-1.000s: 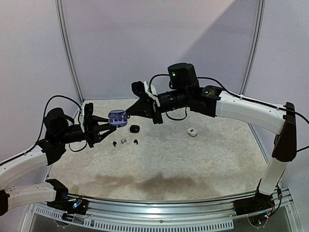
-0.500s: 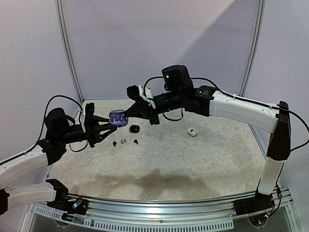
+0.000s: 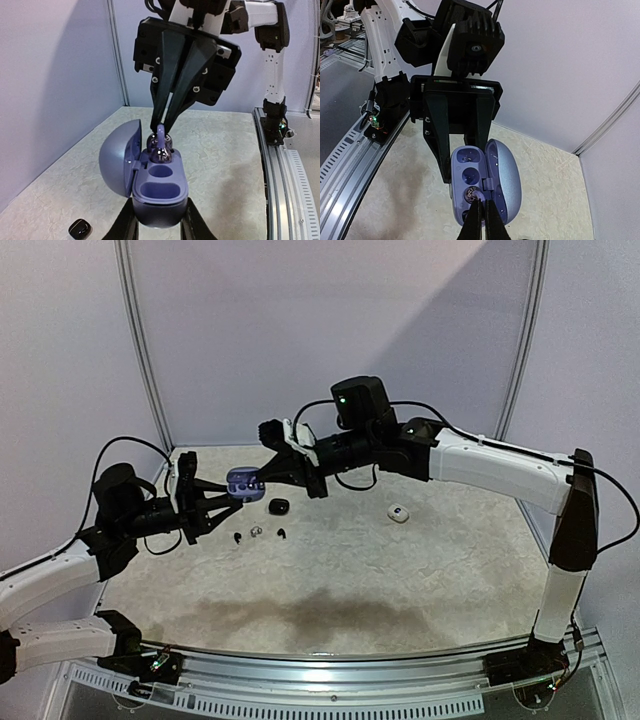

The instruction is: Insert the wireless bluetooth earbuds into the charging case

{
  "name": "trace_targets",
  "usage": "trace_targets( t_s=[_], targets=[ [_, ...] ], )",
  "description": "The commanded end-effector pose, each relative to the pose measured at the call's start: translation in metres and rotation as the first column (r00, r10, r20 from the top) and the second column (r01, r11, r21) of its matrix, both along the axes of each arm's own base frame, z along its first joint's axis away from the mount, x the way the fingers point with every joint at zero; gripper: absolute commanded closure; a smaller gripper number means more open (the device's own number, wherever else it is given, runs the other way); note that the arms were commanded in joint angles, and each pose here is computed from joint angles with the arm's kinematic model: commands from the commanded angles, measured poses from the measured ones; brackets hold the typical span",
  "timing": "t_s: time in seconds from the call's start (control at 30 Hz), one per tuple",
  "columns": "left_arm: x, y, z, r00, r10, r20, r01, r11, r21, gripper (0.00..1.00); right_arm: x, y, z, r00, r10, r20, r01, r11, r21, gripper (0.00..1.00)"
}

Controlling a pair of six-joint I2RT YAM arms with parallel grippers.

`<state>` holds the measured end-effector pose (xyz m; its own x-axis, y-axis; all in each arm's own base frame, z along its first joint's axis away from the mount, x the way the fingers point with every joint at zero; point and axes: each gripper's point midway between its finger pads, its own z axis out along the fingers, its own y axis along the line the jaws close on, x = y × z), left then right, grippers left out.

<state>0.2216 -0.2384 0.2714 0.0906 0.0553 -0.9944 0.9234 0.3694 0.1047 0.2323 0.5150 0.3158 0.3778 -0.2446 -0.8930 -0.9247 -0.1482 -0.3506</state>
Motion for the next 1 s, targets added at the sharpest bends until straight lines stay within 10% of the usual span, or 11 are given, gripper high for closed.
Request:
trace_targets(
  t_s=[0.0, 0.37, 0.67, 0.97],
  targets=[
    [-0.002, -0.003, 0.016, 0.999, -0.015, 0.039, 0.016, 1.000, -0.025, 1.00, 0.007, 0.004, -0.018, 1.000, -0.022, 0.007, 0.022, 0.998, -0.052, 0.99],
    [0.005, 0.000, 0.013, 0.999, 0.036, -0.005, -0.036, 0.999, -0.032, 1.00, 0.009, 0.002, -0.001, 0.999, -0.048, 0.006, 0.048, 0.999, -0.012, 0.66],
    [0.062, 0.058, -0.018, 0.866, 0.456, -0.204, -0.468, 0.884, -0.008, 1.00, 0.053, -0.017, 0.062, 0.966, -0.120, -0.230, 0.165, 0.968, 0.191, 0.54],
    [0.078, 0.102, -0.029, 0.751, 0.620, -0.225, -0.634, 0.773, 0.016, 1.00, 0.129, 0.031, -0.046, 0.805, -0.335, -0.489, 0.349, 0.935, -0.065, 0.46]
  ],
)
